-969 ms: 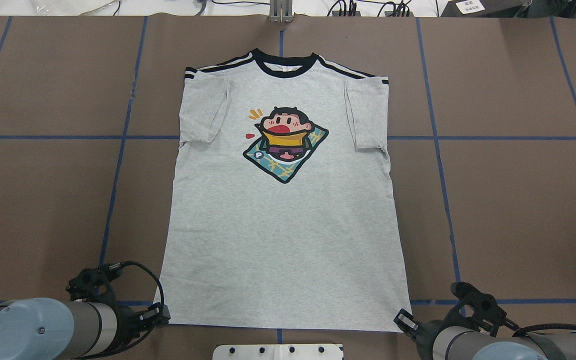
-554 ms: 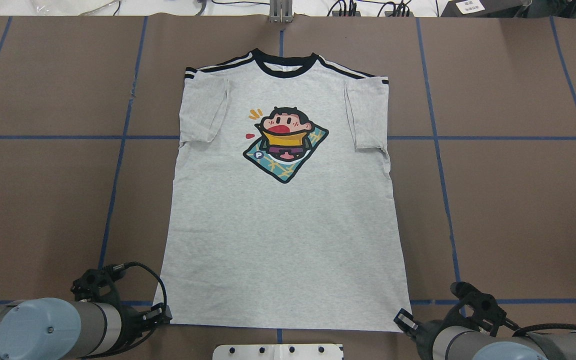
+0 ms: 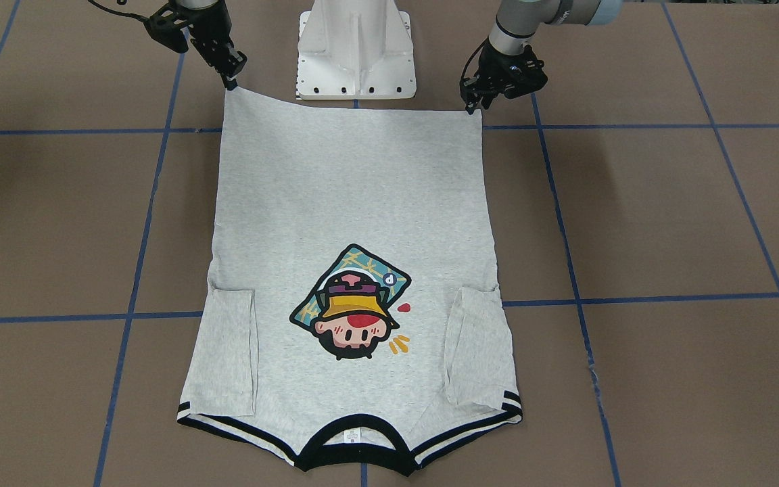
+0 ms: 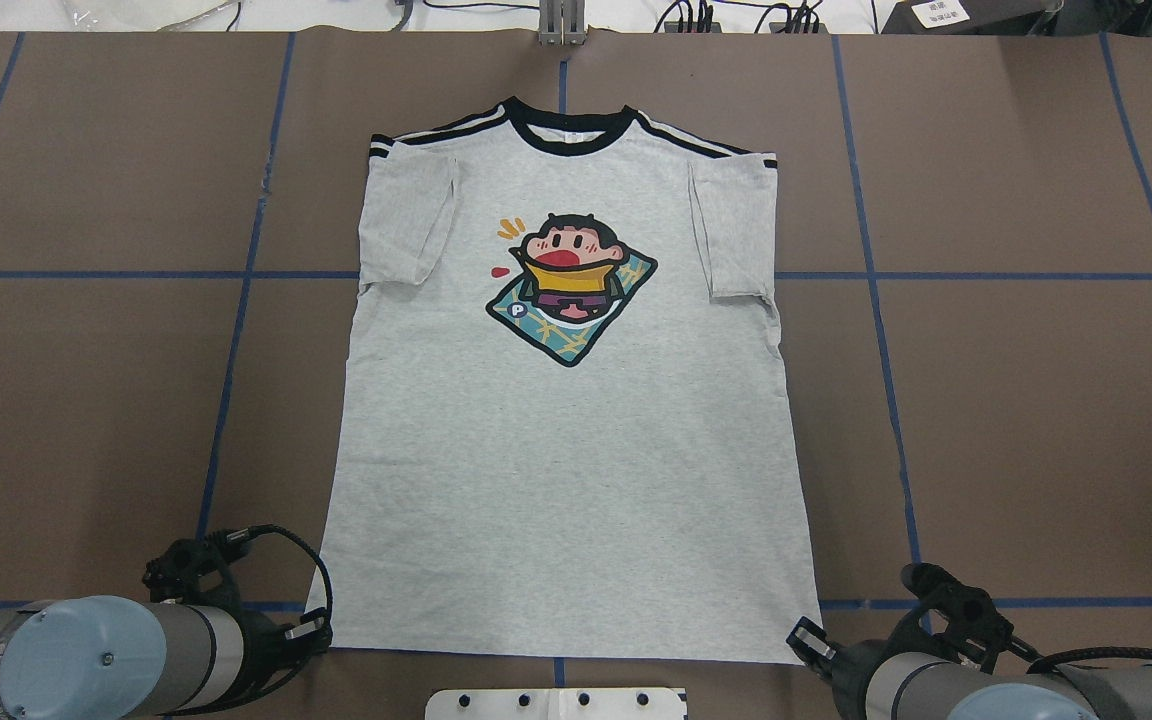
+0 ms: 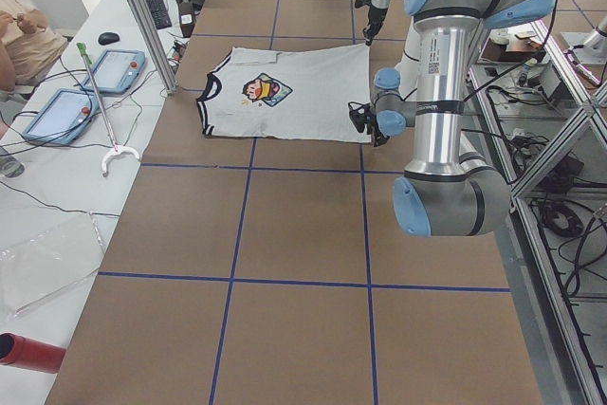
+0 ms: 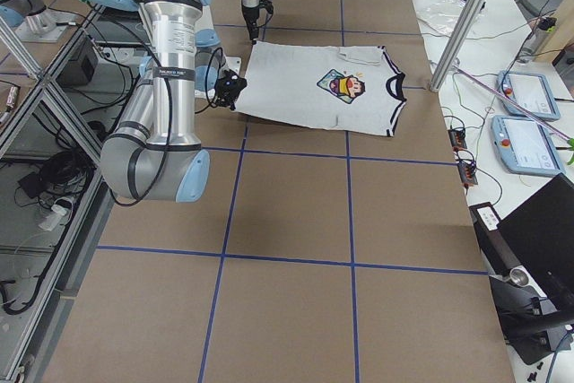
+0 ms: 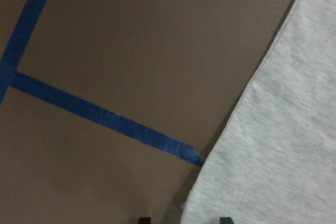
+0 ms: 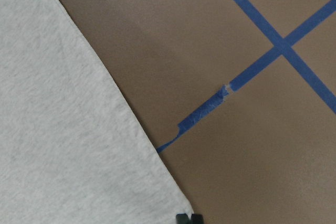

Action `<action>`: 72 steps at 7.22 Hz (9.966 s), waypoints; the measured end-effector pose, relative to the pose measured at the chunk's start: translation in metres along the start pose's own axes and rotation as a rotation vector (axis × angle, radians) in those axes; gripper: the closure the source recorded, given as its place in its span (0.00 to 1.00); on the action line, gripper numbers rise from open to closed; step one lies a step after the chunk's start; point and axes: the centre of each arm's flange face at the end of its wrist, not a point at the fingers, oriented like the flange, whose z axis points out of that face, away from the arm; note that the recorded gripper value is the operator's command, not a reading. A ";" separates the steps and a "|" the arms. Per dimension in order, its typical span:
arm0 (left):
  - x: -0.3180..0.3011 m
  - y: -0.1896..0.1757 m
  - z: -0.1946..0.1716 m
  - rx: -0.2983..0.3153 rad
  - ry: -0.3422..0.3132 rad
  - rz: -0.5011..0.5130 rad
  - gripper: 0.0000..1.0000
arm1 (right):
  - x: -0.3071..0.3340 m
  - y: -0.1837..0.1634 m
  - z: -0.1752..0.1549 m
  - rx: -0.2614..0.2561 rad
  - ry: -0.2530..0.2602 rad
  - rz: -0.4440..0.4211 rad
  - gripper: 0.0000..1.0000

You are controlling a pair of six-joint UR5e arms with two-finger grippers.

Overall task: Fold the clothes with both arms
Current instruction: 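Grasp both hem corners nearest the robot with the left and right grippers, then lift the hem with both grippers and fold it over toward the collar, then open both grippers at the collar and raise them off the folded shirt, then move the right gripper to the folded shirt's corner nearest it and grasp, then drag the folded shirt's corner toward the robot with the right gripper, rotating it, then lower the left gripper to the shirt's near edge while the right gripper holds the corner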

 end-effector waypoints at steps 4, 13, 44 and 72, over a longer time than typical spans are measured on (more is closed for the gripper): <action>0.005 0.001 -0.011 -0.007 0.020 0.004 1.00 | 0.000 -0.002 -0.003 -0.001 -0.003 0.002 1.00; 0.094 -0.031 -0.189 0.024 0.248 0.063 1.00 | -0.046 -0.107 -0.093 0.003 -0.086 0.070 1.00; 0.184 -0.450 -0.079 0.549 0.282 0.227 0.61 | -0.180 -0.237 0.092 0.120 -0.085 0.017 0.23; 0.133 -0.162 -0.045 -0.054 0.378 -0.040 0.01 | -0.005 -0.010 -0.003 -0.357 0.086 -0.029 0.00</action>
